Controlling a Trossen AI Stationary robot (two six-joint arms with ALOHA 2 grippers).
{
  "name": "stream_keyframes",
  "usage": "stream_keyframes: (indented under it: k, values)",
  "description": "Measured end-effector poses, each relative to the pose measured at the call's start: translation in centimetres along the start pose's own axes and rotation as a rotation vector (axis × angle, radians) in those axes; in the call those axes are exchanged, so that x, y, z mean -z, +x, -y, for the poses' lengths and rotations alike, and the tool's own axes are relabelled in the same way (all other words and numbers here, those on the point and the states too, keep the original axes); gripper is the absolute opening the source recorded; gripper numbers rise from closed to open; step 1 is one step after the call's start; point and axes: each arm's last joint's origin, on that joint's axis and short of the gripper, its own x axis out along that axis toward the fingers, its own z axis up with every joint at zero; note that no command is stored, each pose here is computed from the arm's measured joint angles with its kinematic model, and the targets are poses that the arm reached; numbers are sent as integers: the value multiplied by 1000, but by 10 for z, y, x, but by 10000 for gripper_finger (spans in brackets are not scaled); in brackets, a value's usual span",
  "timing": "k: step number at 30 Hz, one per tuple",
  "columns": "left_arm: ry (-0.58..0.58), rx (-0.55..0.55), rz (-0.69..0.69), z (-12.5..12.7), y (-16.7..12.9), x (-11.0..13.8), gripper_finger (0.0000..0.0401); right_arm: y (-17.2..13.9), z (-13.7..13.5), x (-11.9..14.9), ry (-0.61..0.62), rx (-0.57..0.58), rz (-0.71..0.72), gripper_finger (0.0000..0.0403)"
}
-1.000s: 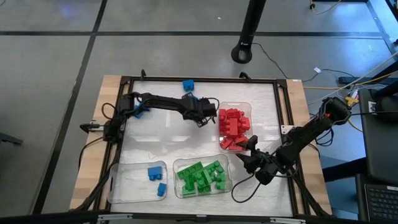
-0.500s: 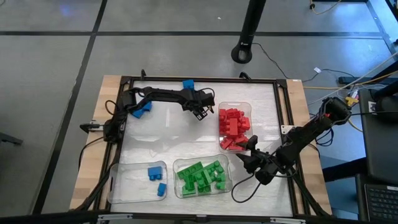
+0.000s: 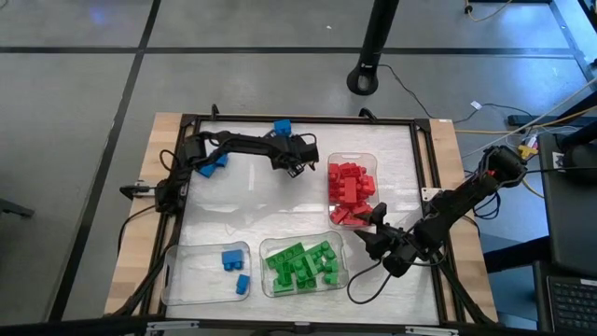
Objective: Sort blocks
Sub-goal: Put the blue game piece into the bottom left transparent bin
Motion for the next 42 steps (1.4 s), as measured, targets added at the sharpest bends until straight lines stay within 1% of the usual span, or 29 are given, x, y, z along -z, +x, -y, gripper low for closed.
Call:
stream_keyframes:
  k: [3,8,11,15,19,21,23,26,29,32,37,40,42]
  values:
    - [-2,-34,8,-1,0,0,207,1,1,0,3,3,-5,282]
    - [32,-39,0,-4,4,0,191,4,3,0,10,2,-14,282]
    - [53,-44,-12,-4,12,4,174,4,3,0,11,2,-14,282]
    - [71,-59,-19,-4,17,9,125,4,3,0,10,3,-14,282]
    - [97,-80,-7,-4,17,9,56,4,3,1,10,10,-15,282]
    - [103,-74,7,-4,15,7,22,5,4,1,13,13,-19,282]
    - [114,-69,12,-5,15,7,9,6,5,1,16,16,-23,282]
    - [123,-63,24,-3,10,7,11,7,5,1,18,12,-29,282]
    - [150,-31,34,0,-5,10,6,7,5,1,18,11,-29,282]
    - [167,-5,79,2,-32,13,7,7,5,1,18,11,-29,282]
    - [169,41,202,-3,-90,22,4,7,6,1,16,17,-29,282]
    - [162,87,278,-6,-127,32,6,7,6,1,17,19,-28,282]
    - [162,117,309,-10,-151,44,9,7,6,1,17,19,-28,282]
